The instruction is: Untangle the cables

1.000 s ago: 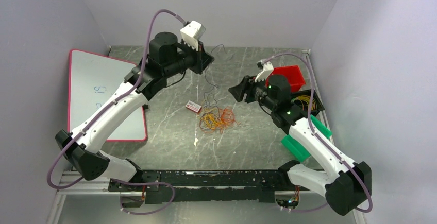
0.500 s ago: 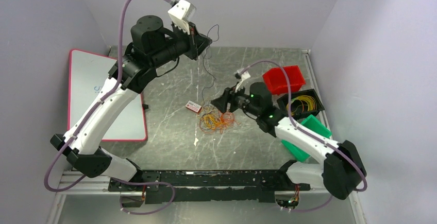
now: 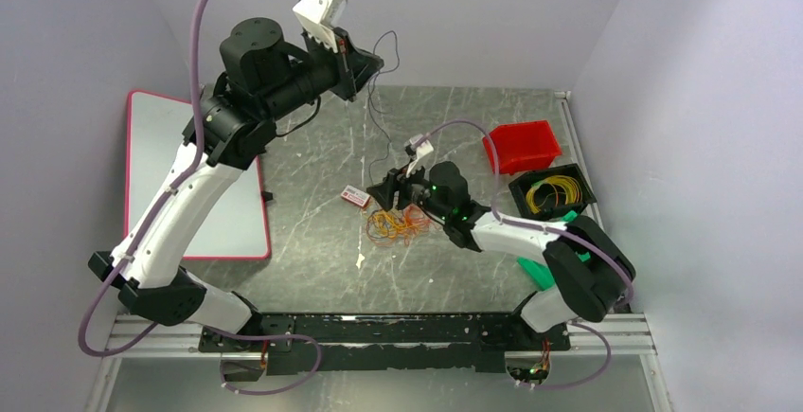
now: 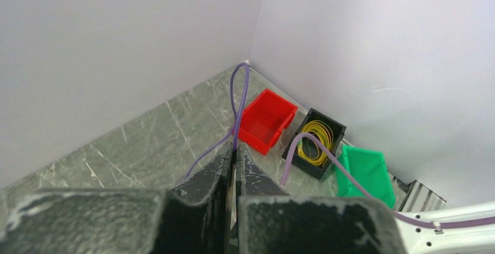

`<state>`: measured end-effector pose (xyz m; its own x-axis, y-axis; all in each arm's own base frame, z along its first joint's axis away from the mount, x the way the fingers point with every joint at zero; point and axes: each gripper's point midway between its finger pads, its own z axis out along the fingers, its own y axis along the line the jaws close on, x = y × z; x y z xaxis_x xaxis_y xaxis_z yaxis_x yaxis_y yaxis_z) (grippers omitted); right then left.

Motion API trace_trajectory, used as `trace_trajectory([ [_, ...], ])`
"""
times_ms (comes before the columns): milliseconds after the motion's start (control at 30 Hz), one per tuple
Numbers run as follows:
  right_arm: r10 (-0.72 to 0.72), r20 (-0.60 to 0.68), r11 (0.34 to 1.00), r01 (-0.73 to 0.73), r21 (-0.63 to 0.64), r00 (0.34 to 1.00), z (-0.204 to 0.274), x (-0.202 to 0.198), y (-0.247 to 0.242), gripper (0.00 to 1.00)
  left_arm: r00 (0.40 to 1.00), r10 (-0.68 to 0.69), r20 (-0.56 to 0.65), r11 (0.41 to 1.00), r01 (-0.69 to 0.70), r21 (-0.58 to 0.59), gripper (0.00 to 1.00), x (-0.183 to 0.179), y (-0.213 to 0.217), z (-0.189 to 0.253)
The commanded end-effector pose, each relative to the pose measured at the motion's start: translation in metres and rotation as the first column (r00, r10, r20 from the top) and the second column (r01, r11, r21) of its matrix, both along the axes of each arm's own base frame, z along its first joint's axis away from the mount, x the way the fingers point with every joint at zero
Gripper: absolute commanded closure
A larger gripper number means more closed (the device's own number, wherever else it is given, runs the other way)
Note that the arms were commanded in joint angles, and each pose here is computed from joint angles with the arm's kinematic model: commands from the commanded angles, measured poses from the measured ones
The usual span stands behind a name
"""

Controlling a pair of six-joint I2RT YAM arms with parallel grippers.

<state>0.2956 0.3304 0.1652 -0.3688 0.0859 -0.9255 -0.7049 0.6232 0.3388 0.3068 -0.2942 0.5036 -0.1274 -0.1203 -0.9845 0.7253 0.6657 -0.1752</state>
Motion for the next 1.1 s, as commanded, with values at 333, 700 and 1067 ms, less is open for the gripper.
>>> trace_trajectory([
  [333, 0.029, 0.075, 0.998, -0.033, 0.051, 0.997, 0.003, 0.016, 0.041, 0.78, 0.997, 0.069, 0.031, 0.997, -0.067, -0.041, 0.93, -0.003, 0.015, 0.024],
  [700, 0.0, 0.17, 0.995, -0.016, 0.094, 0.985, 0.11, 0.005, 0.022, 1.0, 0.983, 0.181, 0.0, 0.983, -0.181, -0.021, 0.93, 0.004, 0.036, -0.003],
  [1067, -0.008, 0.243, 0.993, -0.021, 0.114, 0.97, 0.211, -0.01, 0.005, 1.0, 0.969, 0.246, -0.017, 0.969, -0.246, -0.003, 0.93, 0.013, 0.045, -0.018],
])
